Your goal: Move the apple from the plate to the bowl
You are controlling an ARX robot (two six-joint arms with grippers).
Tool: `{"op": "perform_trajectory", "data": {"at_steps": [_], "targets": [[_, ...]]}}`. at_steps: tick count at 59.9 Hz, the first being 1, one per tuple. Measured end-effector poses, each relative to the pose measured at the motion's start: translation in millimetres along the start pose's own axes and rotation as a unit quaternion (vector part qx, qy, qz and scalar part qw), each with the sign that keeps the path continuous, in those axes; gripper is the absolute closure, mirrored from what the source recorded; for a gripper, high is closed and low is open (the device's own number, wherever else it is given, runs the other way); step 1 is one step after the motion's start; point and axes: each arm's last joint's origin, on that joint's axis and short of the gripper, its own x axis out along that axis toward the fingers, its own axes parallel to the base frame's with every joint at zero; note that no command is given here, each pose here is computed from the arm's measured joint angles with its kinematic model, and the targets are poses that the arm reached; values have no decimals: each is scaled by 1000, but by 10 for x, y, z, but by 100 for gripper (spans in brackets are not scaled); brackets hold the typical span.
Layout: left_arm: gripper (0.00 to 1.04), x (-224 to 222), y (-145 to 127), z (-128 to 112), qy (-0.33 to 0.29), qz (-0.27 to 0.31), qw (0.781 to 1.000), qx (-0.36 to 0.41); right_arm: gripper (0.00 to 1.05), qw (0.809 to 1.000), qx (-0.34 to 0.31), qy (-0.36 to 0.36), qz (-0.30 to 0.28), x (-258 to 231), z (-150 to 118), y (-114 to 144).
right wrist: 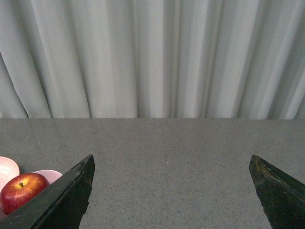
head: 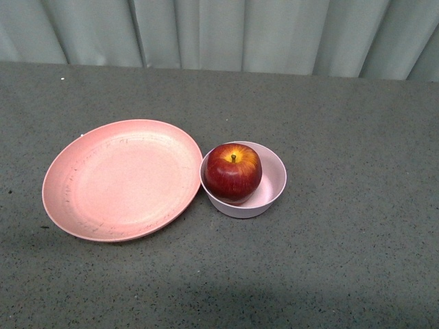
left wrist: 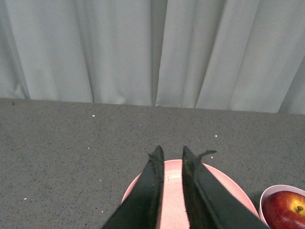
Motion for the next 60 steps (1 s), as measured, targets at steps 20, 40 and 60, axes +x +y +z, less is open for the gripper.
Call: {"op": "perform_trajectory", "data": {"at_steps": [20,40,60], "targets": [[101,-260,186,6,-1,4,1000,-1,9,1000,0,0,0,0,0,0],[101,-438,346,66,-12,8,1000,-2,9,1000,0,0,0,0,0,0],[101,-565,345,104,-18,5,1000,-1,9,1000,0,0,0,0,0,0]]}}
